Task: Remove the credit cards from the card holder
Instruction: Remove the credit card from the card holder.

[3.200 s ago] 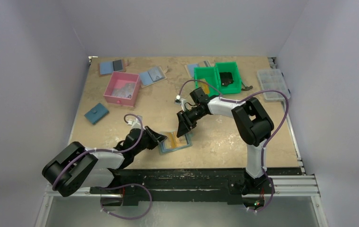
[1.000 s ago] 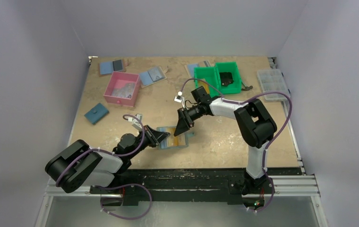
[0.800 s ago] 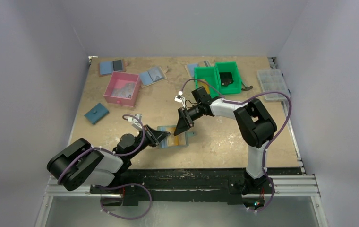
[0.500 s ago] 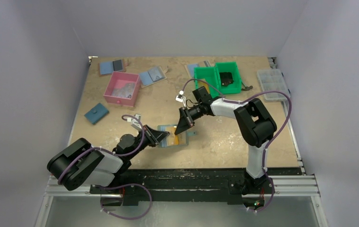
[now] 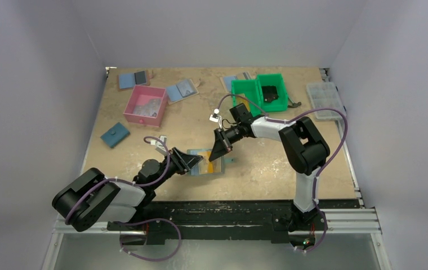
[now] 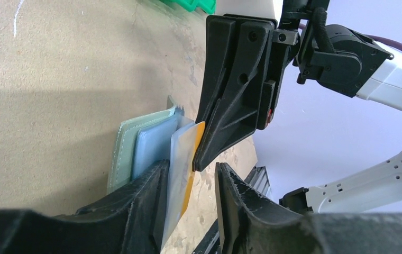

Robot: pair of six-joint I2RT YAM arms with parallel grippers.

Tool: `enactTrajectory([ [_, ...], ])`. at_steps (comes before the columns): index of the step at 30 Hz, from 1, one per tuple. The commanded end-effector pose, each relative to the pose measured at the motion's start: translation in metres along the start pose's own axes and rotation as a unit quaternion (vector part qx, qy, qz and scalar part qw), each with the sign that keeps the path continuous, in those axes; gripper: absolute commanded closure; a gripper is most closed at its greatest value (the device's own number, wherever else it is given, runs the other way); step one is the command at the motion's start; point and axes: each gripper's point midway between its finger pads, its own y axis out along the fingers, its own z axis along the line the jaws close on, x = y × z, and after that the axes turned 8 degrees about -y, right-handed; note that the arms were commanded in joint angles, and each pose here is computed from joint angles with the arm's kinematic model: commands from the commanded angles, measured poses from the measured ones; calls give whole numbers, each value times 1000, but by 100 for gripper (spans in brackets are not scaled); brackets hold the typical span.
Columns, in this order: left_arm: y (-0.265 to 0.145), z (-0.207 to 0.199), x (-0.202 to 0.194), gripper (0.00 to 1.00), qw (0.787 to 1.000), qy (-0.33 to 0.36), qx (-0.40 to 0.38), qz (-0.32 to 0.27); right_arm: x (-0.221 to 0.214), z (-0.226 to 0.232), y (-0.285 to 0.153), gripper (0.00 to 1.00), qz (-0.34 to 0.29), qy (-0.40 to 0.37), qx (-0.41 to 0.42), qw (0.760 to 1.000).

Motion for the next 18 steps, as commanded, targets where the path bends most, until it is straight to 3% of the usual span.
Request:
enactTrajectory([
  [1, -7, -8, 3, 59, 1000, 6, -20, -5, 4, -8, -3, 100, 0, -15, -9, 1000],
  [18, -10, -6, 2, 48, 1000, 4, -16, -4, 2, -7, -4, 100, 6, -39, -5, 999],
])
